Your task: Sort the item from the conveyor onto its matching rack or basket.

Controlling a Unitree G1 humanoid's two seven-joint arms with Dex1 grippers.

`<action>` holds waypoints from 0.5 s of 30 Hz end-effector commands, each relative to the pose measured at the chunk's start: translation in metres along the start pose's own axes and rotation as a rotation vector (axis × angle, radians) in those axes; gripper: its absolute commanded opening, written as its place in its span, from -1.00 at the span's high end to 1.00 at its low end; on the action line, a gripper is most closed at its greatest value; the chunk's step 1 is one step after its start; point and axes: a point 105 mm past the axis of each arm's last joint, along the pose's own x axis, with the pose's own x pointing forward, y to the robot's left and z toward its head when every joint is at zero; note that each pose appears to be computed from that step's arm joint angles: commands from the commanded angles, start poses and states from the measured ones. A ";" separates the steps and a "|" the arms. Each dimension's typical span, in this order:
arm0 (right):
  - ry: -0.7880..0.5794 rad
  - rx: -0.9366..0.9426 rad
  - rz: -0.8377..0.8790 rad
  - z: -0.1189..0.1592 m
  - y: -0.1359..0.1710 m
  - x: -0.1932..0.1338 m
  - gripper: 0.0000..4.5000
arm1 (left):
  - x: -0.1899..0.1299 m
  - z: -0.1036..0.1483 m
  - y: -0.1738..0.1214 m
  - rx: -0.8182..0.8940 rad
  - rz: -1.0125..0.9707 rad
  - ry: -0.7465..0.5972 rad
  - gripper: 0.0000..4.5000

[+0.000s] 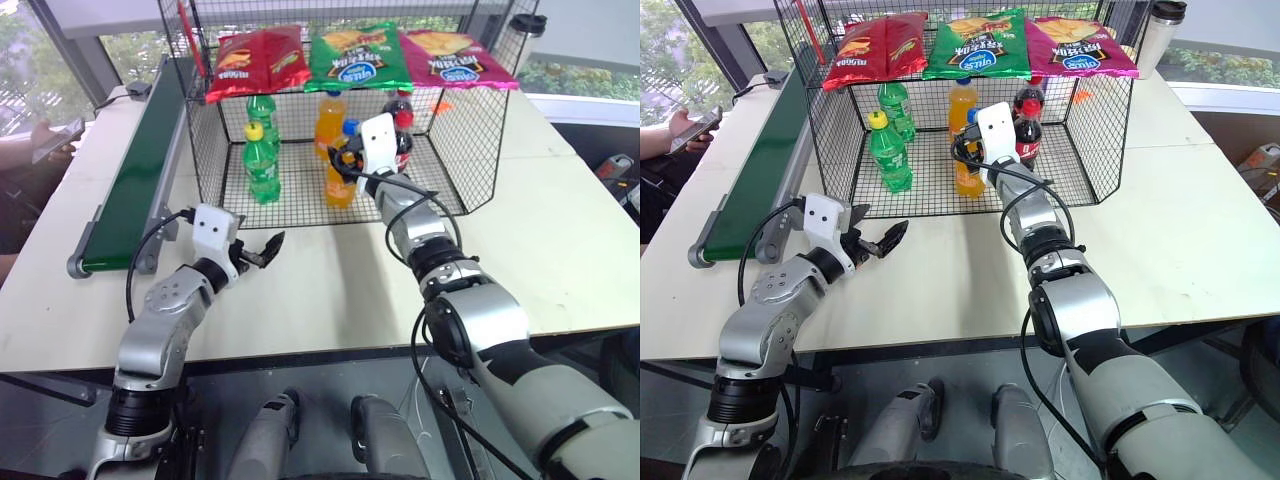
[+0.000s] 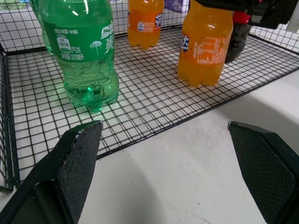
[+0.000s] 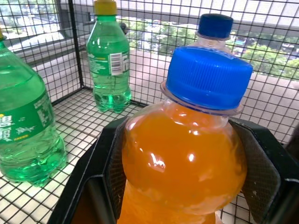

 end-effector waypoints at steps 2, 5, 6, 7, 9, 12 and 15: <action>-0.116 -0.013 -0.012 0.035 0.003 0.008 -0.14 | -0.001 0.015 -0.001 0.032 0.002 -0.047 -0.99; -0.122 -0.013 -0.021 0.035 0.004 0.008 -0.14 | -0.001 0.015 -0.001 0.034 0.002 -0.047 -0.99; -0.125 -0.016 -0.024 0.036 0.005 0.009 -0.14 | 0.000 0.015 -0.002 0.034 0.001 -0.047 -0.99; -0.128 -0.018 -0.027 0.037 0.005 0.009 -0.14 | 0.000 0.015 -0.002 0.034 0.001 -0.047 -0.99; -0.131 -0.017 -0.030 0.038 0.005 0.009 -0.14 | 0.000 0.015 -0.002 0.035 0.001 -0.048 -0.99; -0.137 -0.021 -0.032 0.040 0.006 0.010 -0.14 | 0.001 0.016 -0.003 0.037 0.000 -0.049 -0.99; -0.146 -0.023 -0.023 0.043 0.008 0.011 -0.36 | 0.001 0.016 -0.003 0.036 0.002 -0.051 -1.00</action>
